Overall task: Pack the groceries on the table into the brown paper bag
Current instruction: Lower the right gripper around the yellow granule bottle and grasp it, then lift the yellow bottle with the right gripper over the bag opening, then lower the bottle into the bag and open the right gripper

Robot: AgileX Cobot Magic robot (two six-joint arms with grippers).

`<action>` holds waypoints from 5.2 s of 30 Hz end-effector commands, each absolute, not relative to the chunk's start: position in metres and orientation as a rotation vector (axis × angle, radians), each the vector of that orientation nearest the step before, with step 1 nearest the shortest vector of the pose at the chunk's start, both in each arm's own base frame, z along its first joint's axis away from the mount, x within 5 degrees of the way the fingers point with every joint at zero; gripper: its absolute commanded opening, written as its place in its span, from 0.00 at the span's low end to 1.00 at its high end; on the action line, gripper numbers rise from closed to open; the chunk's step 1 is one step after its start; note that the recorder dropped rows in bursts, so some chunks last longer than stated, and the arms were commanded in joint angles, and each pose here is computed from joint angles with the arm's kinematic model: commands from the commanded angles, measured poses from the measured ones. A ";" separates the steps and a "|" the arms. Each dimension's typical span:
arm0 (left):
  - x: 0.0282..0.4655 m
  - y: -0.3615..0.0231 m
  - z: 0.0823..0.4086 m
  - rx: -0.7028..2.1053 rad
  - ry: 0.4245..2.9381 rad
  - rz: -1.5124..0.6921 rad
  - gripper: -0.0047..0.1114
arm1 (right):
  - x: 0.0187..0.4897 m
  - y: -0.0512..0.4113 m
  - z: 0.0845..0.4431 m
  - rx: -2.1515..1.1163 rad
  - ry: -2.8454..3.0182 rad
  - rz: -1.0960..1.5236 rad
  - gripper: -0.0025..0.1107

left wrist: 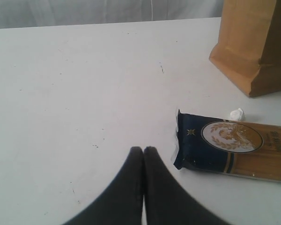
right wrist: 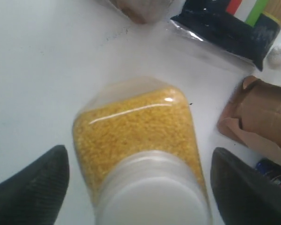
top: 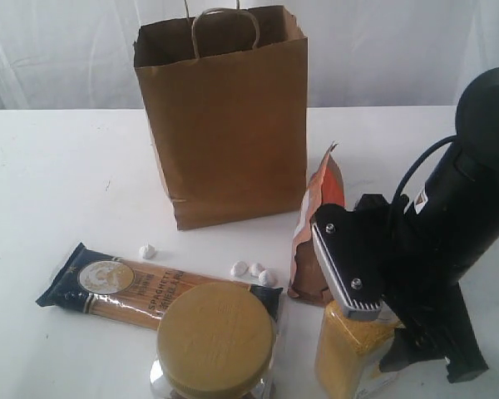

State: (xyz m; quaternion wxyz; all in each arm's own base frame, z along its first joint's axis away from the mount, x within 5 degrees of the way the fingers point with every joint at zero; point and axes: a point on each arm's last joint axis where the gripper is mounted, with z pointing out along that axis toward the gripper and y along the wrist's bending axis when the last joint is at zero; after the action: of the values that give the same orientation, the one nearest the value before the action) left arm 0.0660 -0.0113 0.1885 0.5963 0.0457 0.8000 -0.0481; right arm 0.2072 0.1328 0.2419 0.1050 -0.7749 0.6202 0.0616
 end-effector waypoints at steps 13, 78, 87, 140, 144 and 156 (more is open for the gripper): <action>0.066 -0.012 0.189 0.088 1.850 -0.135 0.04 | 0.206 0.134 0.241 -2.280 1.819 0.204 0.37; 0.064 -0.012 0.189 0.099 1.828 -0.125 0.04 | 0.207 0.167 0.481 -0.911 1.611 0.783 0.08; 0.055 -0.012 0.187 0.115 1.722 -0.133 0.04 | 0.255 0.175 0.486 -0.571 1.443 0.755 0.08; 0.055 -0.012 0.190 0.113 1.691 -0.132 0.04 | 0.367 0.189 0.349 -0.338 1.720 0.278 0.48; 0.055 -0.012 0.190 0.113 1.691 -0.132 0.04 | 0.367 0.190 0.348 -0.354 1.726 0.294 0.48; 0.055 -0.012 0.190 0.113 1.691 -0.132 0.04 | 0.363 0.196 0.346 -0.413 1.751 0.363 0.48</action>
State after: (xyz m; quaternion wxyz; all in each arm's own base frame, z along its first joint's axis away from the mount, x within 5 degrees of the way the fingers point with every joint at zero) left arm 0.0556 -0.0114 0.1917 0.6595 0.0528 0.7481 -0.0513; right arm 0.3655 0.1996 0.3312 0.5890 -0.1863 0.7698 0.1607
